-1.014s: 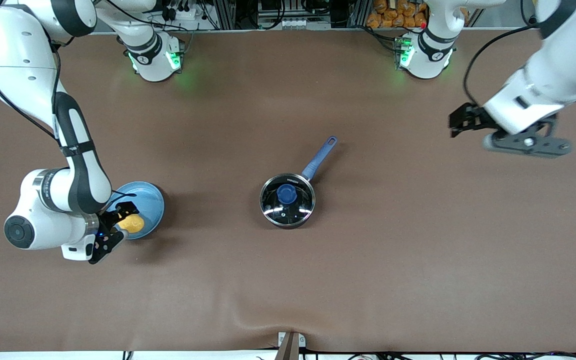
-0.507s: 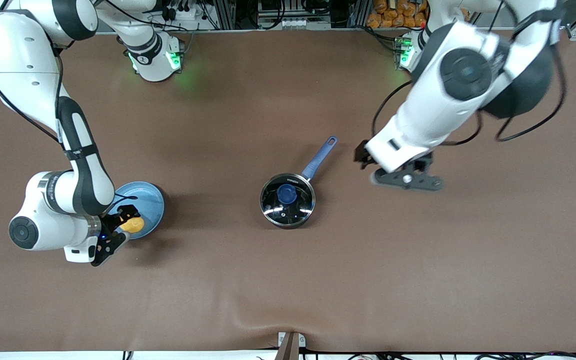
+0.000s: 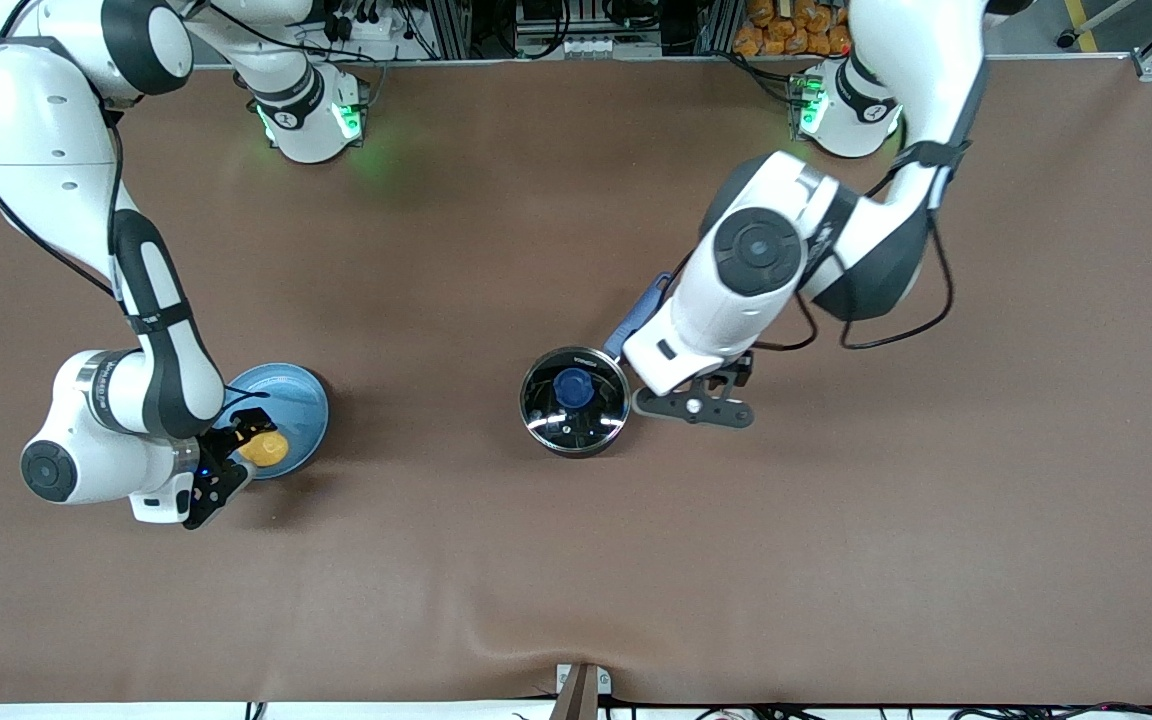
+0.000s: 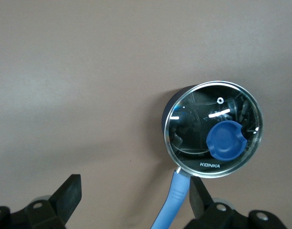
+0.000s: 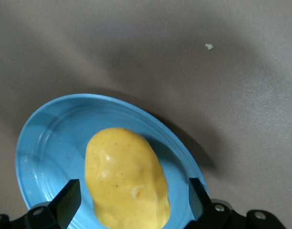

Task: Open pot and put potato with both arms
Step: 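Grasp the potato with the right gripper while the left gripper grasps the knob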

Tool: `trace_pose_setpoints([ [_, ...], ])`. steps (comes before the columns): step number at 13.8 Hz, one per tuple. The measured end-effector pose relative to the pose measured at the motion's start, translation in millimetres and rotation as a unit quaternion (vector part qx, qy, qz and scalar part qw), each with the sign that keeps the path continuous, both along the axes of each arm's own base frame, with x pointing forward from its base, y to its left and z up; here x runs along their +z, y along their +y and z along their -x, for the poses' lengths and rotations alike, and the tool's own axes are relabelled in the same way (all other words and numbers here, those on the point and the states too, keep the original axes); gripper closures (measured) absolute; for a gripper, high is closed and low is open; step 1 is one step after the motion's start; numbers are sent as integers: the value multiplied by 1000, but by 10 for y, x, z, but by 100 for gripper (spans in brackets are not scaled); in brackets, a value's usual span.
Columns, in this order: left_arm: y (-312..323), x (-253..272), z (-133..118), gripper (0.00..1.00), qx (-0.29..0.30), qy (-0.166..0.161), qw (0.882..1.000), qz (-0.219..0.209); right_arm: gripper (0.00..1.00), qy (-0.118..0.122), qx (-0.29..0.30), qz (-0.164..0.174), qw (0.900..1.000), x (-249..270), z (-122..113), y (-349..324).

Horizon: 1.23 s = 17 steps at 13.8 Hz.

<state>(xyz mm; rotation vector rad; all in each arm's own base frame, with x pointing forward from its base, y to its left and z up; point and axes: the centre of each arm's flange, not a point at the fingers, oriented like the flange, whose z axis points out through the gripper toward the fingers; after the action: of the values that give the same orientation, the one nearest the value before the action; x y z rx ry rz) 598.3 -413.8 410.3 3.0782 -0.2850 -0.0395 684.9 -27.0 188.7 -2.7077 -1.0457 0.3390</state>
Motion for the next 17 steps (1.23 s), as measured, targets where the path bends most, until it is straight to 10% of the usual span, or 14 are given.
trace_pose_setpoints([
  [2,-275,-180,44,0,1,-25,1000,-10,0,0,0,0,1000,-4,0,1],
  [6,-724,-429,250,0,-11,-50,999,-17,38,-1,0,-1,1000,12,-9,4],
  [17,-1167,-1096,392,0,47,-77,996,14,38,-14,-37,-22,999,638,-120,209],
])
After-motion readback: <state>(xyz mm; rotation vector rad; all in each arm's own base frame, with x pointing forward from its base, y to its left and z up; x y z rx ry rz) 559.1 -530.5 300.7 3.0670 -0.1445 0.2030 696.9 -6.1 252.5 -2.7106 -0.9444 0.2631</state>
